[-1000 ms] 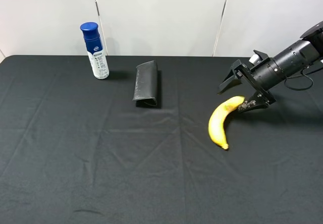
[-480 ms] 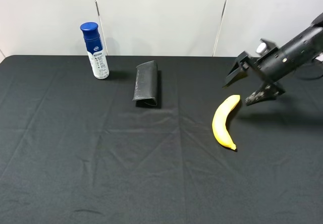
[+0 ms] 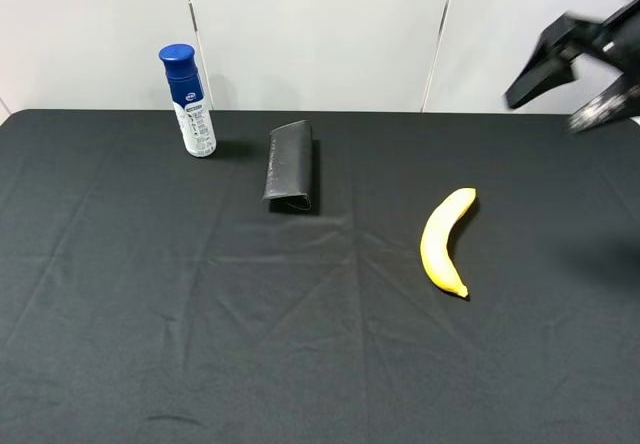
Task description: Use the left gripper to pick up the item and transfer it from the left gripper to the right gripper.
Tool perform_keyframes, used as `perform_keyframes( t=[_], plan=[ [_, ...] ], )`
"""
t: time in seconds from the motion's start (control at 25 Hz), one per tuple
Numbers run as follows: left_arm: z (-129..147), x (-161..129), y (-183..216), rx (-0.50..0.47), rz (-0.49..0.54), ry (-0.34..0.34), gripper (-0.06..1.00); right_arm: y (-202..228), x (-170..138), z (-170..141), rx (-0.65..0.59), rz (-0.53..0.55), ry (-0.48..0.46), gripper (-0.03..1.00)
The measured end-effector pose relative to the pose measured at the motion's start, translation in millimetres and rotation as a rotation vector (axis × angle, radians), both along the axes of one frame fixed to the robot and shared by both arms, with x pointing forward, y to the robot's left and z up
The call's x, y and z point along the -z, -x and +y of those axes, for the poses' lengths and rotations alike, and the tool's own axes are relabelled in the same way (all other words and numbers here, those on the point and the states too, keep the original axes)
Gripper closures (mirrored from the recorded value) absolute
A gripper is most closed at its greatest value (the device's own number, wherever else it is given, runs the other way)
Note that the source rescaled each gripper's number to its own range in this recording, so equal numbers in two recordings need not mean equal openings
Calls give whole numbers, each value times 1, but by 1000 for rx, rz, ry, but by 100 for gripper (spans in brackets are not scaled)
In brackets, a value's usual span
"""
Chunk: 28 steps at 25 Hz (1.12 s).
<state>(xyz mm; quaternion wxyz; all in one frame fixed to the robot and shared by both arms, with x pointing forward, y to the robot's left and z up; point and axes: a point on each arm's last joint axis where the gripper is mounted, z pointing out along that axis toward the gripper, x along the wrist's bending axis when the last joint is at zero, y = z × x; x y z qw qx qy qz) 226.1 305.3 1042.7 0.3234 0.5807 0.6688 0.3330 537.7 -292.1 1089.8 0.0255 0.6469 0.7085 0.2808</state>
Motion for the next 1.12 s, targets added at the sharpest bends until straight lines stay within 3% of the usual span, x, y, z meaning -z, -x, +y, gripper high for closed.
perform_keyframes(
  t=[0.24,0.64,0.8,1.12],
  plan=[
    [0,0,0,0,0,0,-4,52,-49,-3,31,-95,107,-3],
    [0,0,0,0,0,0,-4,139,-98,0,84,-290,172,-3],
    [0,0,0,0,0,0,-4,176,-91,3,89,-339,182,-3],
    [0,0,0,0,0,0,-4,255,-39,8,125,-411,216,-3]
  ],
)
